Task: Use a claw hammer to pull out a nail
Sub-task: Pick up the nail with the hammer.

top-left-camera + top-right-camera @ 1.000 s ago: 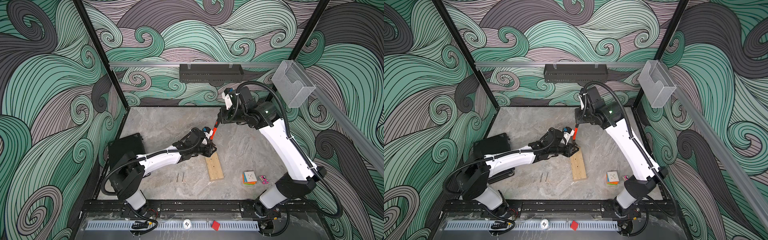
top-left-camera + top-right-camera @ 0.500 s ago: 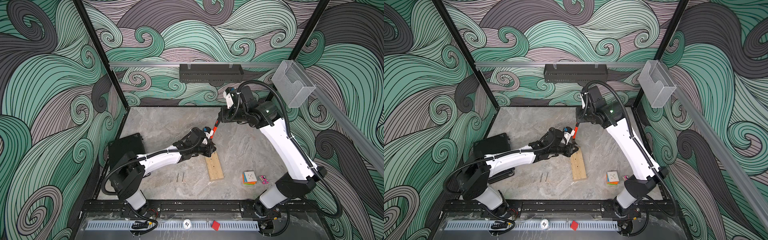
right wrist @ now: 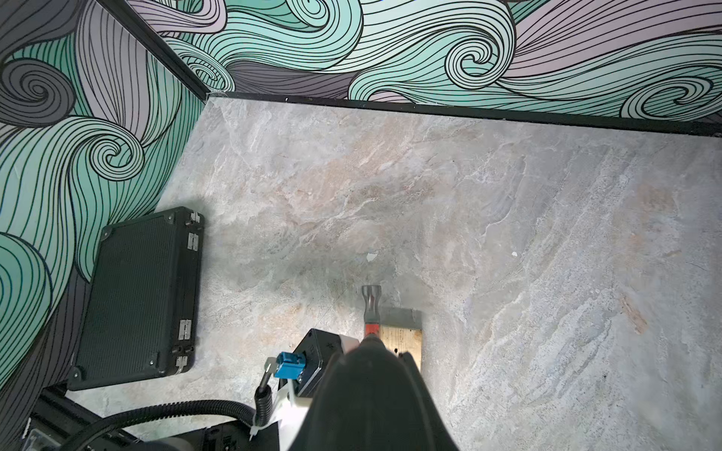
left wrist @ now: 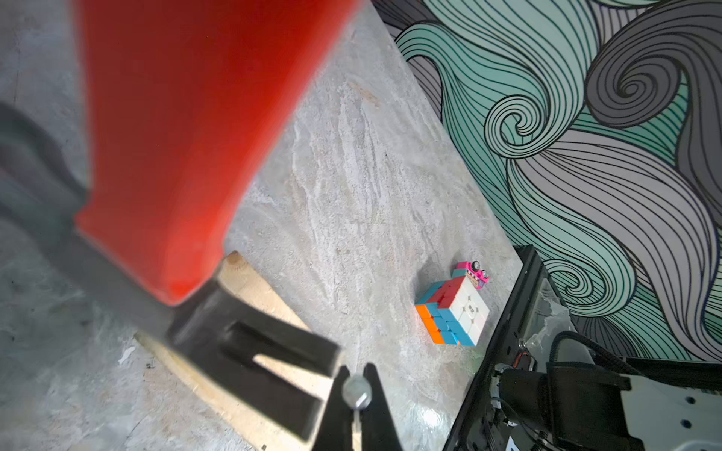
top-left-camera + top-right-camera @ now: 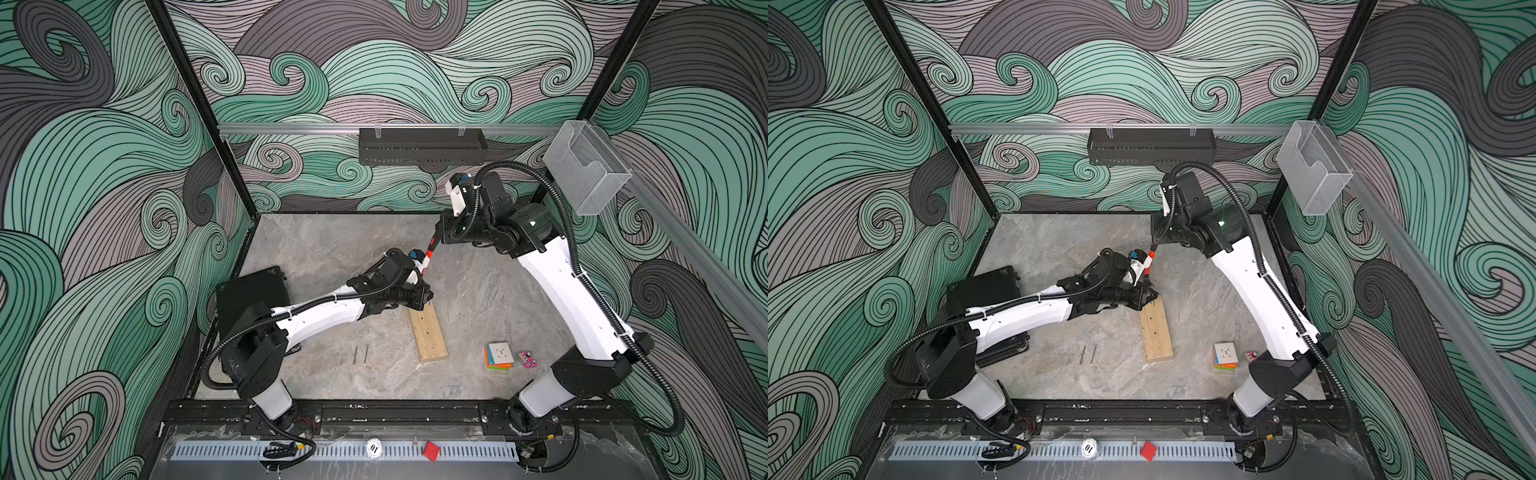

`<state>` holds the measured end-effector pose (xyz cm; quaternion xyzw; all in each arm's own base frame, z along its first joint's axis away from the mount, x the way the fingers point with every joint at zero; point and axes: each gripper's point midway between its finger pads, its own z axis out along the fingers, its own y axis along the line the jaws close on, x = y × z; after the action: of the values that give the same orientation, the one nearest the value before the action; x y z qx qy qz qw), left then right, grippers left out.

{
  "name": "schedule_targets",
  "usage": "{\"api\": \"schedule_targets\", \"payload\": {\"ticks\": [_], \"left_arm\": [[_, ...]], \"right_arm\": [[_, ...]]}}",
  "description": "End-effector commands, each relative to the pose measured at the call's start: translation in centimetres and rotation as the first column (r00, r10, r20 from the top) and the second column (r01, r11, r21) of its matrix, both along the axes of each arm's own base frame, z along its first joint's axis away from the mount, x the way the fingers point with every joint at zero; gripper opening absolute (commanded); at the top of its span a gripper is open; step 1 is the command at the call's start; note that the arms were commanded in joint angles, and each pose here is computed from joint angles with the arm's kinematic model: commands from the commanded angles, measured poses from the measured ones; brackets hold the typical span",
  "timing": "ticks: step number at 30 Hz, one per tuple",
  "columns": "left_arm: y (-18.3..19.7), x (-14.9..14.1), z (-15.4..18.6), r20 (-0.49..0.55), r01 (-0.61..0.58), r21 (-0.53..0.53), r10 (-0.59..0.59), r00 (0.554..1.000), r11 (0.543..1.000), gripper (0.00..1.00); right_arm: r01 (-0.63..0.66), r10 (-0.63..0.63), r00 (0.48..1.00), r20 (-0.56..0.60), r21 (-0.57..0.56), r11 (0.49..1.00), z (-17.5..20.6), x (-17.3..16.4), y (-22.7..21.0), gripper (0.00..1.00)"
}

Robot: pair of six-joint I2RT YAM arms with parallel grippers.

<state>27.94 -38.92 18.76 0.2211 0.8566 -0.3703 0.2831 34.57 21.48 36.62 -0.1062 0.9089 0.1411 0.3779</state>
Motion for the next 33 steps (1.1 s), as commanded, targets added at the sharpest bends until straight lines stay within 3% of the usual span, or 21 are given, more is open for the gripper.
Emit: {"api": "schedule_targets", "payload": {"ticks": [1,8,20,33], "left_arm": [[-0.6,-0.1,2.2,0.042,0.046,-0.023,-0.045,0.998,0.999,0.00],[-0.8,-0.3,3.7,0.058,0.071,-0.043,-0.068,0.996,0.997,0.00],[-0.3,-0.6,3.3,0.036,0.055,-0.029,-0.054,0.998,0.998,0.00],[6.1,-3.7,0.4,-0.067,-0.031,0.139,0.040,0.997,0.990,0.00]], "right_arm": [[-0.020,0.013,0.995,0.100,0.071,0.997,2.6,0.3,0.5,0.07],[-0.004,-0.006,0.990,0.142,0.069,0.998,1.9,1.0,0.3,0.06],[0.018,-0.026,0.989,0.147,0.055,0.998,1.0,1.4,0.0,0.06],[0.063,-0.068,0.980,0.187,0.034,0.997,1.8,2.3,-2.0,0.06]]}}
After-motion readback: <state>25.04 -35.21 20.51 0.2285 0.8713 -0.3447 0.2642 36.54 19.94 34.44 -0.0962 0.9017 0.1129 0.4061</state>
